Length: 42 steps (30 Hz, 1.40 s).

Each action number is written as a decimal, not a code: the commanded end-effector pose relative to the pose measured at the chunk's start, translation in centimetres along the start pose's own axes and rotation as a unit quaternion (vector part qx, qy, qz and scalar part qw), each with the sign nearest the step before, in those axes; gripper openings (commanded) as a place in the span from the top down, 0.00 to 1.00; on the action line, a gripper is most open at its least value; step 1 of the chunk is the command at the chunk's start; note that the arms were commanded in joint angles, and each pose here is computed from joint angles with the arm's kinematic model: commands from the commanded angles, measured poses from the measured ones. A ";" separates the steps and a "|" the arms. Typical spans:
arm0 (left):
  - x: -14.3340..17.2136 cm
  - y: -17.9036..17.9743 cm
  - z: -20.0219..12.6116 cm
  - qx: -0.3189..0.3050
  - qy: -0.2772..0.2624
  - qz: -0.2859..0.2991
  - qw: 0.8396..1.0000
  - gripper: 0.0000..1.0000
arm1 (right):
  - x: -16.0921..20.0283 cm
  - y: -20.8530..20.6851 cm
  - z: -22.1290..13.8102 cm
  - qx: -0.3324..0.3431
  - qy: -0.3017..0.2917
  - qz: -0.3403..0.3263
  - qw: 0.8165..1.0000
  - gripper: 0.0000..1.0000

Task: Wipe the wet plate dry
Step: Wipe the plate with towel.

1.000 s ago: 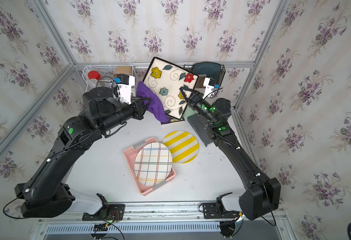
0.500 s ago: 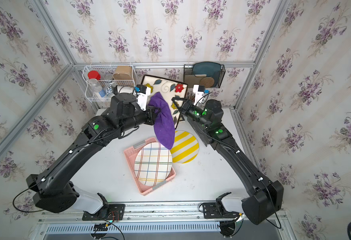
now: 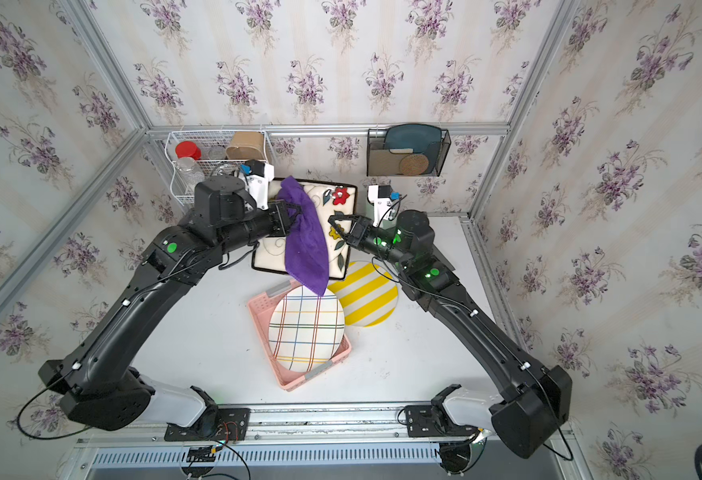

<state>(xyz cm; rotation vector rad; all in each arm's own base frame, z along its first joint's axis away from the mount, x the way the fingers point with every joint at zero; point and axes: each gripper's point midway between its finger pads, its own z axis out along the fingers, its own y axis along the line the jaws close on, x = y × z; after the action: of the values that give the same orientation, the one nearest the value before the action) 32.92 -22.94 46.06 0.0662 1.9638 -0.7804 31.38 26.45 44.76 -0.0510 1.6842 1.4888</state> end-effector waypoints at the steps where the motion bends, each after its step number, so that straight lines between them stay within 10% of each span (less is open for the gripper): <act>1: -0.5 -1.0 -0.7 0.028 -0.003 0.000 1.000 1.00 | -1.7 6.9 -0.4 -0.109 -0.028 -0.085 0.990 1.00; 6: 2.3 -2.2 2.2 0.056 0.056 -0.007 0.997 1.00 | 3.8 9.1 1.9 -0.150 0.049 -0.094 0.983 1.00; 14: 1.2 -0.2 1.6 0.010 0.039 -0.003 0.999 1.00 | -0.6 5.8 -0.5 -0.094 -0.028 -0.083 0.992 1.00; 22: 4.3 -5.2 5.9 0.105 0.092 -0.014 0.990 1.00 | 4.8 8.1 1.8 -0.142 0.053 -0.085 0.985 1.00; 29: 3.3 -3.1 4.8 0.058 0.070 0.002 0.996 1.00 | -1.9 4.7 -1.4 -0.112 -0.039 -0.050 0.992 1.00; 35: 4.9 -3.4 5.6 0.094 0.126 0.010 0.988 1.00 | 2.0 7.7 0.8 -0.152 0.027 -0.067 0.986 1.00; 42: 4.9 -2.8 4.5 0.081 0.114 -0.010 0.990 1.00 | -6.5 5.1 -2.8 -0.137 -0.087 -0.026 0.986 1.00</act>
<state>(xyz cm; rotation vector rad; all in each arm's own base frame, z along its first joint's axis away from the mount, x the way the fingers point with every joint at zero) 33.33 -30.56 41.93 0.2992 2.0919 -1.0093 32.74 26.53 40.57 0.0062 1.8487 1.5260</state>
